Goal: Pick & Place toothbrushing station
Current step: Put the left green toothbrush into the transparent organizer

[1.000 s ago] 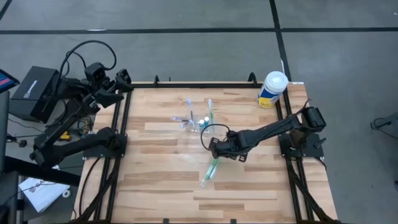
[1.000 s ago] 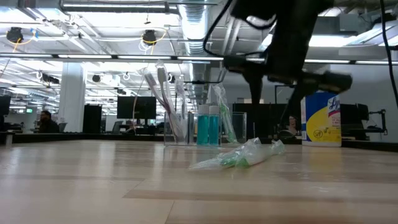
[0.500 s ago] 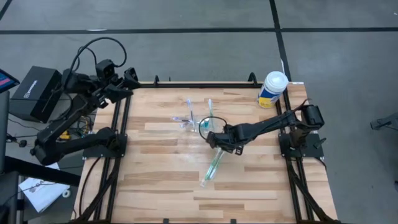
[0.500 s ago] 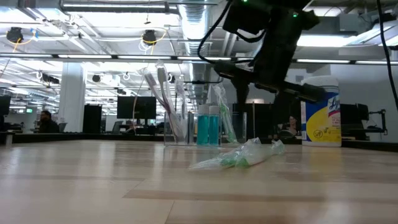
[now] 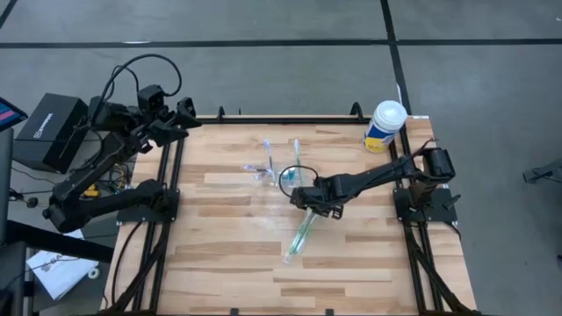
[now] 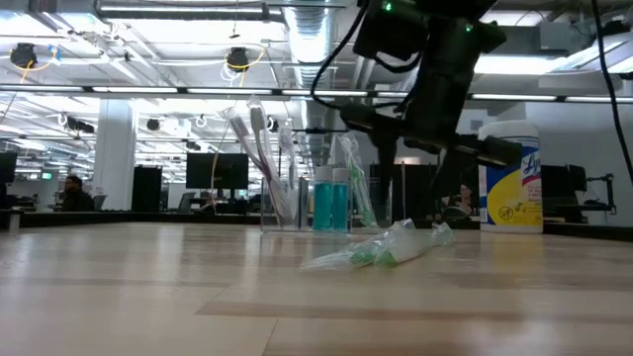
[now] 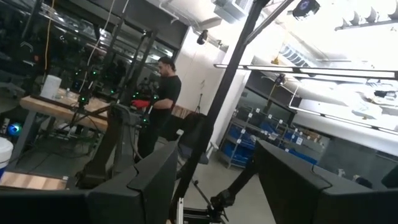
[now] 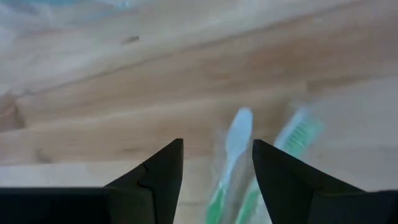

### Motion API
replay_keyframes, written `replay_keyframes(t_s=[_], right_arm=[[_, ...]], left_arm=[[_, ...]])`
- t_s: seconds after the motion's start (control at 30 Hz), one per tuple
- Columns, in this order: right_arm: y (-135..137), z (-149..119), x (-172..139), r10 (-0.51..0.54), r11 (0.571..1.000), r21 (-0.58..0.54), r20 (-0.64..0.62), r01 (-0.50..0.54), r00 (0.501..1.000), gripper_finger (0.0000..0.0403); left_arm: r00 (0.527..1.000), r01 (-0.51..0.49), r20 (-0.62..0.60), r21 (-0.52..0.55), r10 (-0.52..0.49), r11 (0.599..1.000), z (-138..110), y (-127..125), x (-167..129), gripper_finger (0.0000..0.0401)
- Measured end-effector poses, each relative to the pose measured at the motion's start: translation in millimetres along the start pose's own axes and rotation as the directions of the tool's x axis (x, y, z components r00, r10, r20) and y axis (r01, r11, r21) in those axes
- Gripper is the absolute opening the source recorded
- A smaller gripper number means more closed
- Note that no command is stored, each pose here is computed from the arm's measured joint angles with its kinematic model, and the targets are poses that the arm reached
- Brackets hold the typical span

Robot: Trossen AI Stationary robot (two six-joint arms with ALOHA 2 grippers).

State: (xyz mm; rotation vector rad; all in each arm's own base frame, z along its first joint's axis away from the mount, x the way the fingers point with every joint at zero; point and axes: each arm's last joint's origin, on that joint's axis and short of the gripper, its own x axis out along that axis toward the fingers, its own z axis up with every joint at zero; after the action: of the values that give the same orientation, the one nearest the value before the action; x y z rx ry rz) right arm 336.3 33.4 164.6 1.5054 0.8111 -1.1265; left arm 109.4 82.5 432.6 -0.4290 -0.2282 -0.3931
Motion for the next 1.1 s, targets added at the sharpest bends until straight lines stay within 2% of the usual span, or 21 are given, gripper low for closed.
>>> replay_keyframes(t_s=[0.73,0.93,1.1], right_arm=[[-0.3,-2.2,-1.3,0.006,1.000,-0.008,0.005,-0.006,1.000,0.0187],[-15.1,1.2,13.6,0.007,1.000,0.030,0.006,-0.007,1.000,0.0182],[-16.4,4.3,15.9,0.008,0.999,0.031,0.008,-0.008,1.000,0.0180]], left_arm=[[1.000,0.015,-0.024,-0.004,-0.015,1.000,-0.7,-0.4,0.0,0.0208],[1.000,0.015,-0.025,-0.004,-0.015,1.000,-0.7,-0.4,0.0,0.0208],[1.000,0.015,-0.025,-0.004,-0.015,1.000,-0.8,-0.4,0.0,0.0208]])
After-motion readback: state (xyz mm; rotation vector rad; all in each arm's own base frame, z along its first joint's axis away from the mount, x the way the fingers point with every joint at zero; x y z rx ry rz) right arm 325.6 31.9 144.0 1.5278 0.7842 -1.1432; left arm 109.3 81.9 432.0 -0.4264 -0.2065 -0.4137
